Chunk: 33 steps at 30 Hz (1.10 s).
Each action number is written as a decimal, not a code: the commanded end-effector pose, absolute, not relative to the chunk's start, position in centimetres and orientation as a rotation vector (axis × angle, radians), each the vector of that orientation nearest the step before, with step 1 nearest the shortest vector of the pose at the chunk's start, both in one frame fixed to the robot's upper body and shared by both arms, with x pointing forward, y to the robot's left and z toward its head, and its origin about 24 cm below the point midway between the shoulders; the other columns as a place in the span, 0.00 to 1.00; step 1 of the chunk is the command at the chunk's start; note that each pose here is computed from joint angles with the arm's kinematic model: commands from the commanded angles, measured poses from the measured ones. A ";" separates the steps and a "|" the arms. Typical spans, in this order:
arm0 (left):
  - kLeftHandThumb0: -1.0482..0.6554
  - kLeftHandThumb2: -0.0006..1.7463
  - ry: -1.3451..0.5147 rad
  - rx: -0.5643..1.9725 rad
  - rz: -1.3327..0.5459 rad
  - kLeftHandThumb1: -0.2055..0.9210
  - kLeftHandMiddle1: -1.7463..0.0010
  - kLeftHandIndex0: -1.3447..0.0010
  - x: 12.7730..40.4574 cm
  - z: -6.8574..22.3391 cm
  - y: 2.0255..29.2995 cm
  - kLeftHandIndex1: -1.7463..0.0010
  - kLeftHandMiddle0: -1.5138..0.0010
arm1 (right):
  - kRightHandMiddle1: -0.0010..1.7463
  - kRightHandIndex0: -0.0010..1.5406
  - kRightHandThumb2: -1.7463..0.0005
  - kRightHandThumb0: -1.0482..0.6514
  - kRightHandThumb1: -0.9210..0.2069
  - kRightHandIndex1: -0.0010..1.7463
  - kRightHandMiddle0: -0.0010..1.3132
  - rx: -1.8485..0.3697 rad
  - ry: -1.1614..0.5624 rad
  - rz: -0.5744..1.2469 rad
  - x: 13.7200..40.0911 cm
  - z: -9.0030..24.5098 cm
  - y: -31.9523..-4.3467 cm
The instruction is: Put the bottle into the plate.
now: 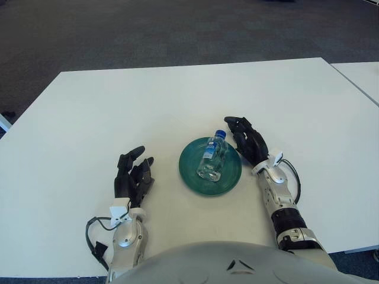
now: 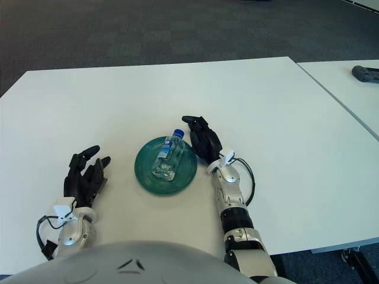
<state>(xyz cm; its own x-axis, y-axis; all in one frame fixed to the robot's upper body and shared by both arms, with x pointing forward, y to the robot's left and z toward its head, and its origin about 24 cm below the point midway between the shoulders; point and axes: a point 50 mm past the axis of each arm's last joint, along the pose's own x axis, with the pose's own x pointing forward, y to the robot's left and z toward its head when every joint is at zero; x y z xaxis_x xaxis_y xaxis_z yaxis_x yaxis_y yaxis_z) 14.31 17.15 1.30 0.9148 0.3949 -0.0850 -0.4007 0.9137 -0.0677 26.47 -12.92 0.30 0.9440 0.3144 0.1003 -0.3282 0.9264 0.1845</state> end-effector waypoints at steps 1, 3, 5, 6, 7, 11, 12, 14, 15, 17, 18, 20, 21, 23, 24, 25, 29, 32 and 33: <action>0.27 0.29 0.045 -0.093 0.408 0.99 0.68 0.81 14.2 1.7 17.5 0.47 0.65 | 0.54 0.49 0.67 0.21 0.00 0.10 0.16 0.256 0.017 0.284 25.3 -1.5 -13.2; 0.26 0.29 0.044 -0.102 0.406 1.00 0.68 0.82 14.2 1.6 17.7 0.47 0.66 | 0.55 0.49 0.66 0.21 0.00 0.10 0.17 0.282 0.009 0.269 25.3 -1.5 -13.3; 0.26 0.30 0.044 -0.110 0.404 1.00 0.68 0.83 14.2 1.4 17.7 0.47 0.66 | 0.55 0.50 0.66 0.22 0.00 0.11 0.18 0.307 -0.001 0.249 25.2 -1.4 -13.3; 0.25 0.30 0.043 -0.113 0.402 1.00 0.68 0.83 14.2 1.4 17.8 0.47 0.66 | 0.55 0.50 0.66 0.22 0.00 0.11 0.19 0.322 -0.008 0.232 25.2 -1.4 -13.4; 0.25 0.30 0.043 -0.115 0.401 1.00 0.68 0.83 14.2 1.4 17.8 0.47 0.66 | 0.55 0.49 0.66 0.22 0.00 0.13 0.19 0.331 -0.013 0.221 25.2 -1.4 -13.4; 0.25 0.30 0.035 -0.107 0.393 1.00 0.68 0.83 14.5 1.4 18.0 0.47 0.66 | 0.56 0.46 0.67 0.23 0.00 0.22 0.20 0.357 -0.036 0.163 25.1 -1.4 -13.5; 0.25 0.30 0.033 -0.103 0.391 1.00 0.69 0.83 14.6 1.5 18.1 0.47 0.66 | 0.56 0.44 0.67 0.23 0.00 0.25 0.20 0.359 -0.040 0.153 25.1 -1.4 -13.6; 0.25 0.30 0.031 -0.094 0.387 1.00 0.69 0.83 14.7 1.5 18.1 0.47 0.66 | 0.57 0.43 0.67 0.23 0.00 0.29 0.20 0.359 -0.044 0.139 25.1 -1.4 -13.6; 0.25 0.29 0.032 -0.087 0.384 1.00 0.69 0.83 14.7 1.5 18.1 0.47 0.66 | 0.57 0.43 0.67 0.23 0.00 0.30 0.20 0.357 -0.046 0.133 25.2 -1.4 -13.6; 0.25 0.30 0.032 -0.078 0.381 1.00 0.69 0.83 14.8 1.5 18.2 0.47 0.66 | 0.57 0.42 0.67 0.23 0.00 0.32 0.20 0.355 -0.048 0.126 25.2 -1.4 -13.7; 0.25 0.30 0.032 -0.077 0.381 1.00 0.69 0.83 14.9 1.5 18.2 0.46 0.67 | 0.57 0.42 0.67 0.23 0.00 0.33 0.20 0.355 -0.048 0.125 25.2 -1.4 -13.7; 0.26 0.30 0.042 -0.056 0.365 1.00 0.69 0.83 15.1 1.5 18.3 0.46 0.67 | 0.58 0.41 0.67 0.23 0.00 0.35 0.21 0.354 -0.053 0.110 25.2 -1.4 -13.7; 0.26 0.30 0.048 -0.045 0.356 1.00 0.70 0.81 15.3 1.5 18.3 0.47 0.66 | 0.59 0.40 0.67 0.23 0.00 0.36 0.20 0.356 -0.055 0.101 25.2 -1.4 -13.8; 0.26 0.30 0.062 -0.025 0.338 1.00 0.71 0.81 15.7 1.4 18.4 0.48 0.66 | 0.60 0.40 0.66 0.23 0.01 0.38 0.20 0.362 -0.057 0.082 25.1 -1.4 -13.9; 0.27 0.31 0.068 -0.007 0.325 1.00 0.72 0.81 15.8 1.4 18.4 0.48 0.66 | 0.60 0.40 0.66 0.23 0.01 0.39 0.21 0.366 -0.059 0.070 25.1 -1.4 -13.9; 0.27 0.32 0.073 0.019 0.311 1.00 0.72 0.81 15.9 1.4 18.4 0.48 0.66 | 0.60 0.40 0.65 0.23 0.02 0.39 0.21 0.371 -0.062 0.056 25.0 -1.5 -14.0; 0.26 0.36 0.080 0.095 0.277 1.00 0.73 0.81 16.3 1.4 18.5 0.49 0.66 | 0.61 0.40 0.62 0.24 0.05 0.42 0.22 0.386 -0.067 0.025 24.8 -1.6 -13.7; 0.25 0.40 0.081 0.125 0.260 1.00 0.73 0.82 16.5 1.4 18.5 0.49 0.66 | 0.62 0.40 0.60 0.24 0.08 0.43 0.22 0.395 -0.070 0.011 24.7 -1.7 -13.5; 0.25 0.41 0.080 0.131 0.253 1.00 0.74 0.83 16.6 1.4 18.4 0.49 0.66 | 0.62 0.40 0.59 0.25 0.09 0.44 0.22 0.396 -0.072 0.006 24.6 -1.7 -13.4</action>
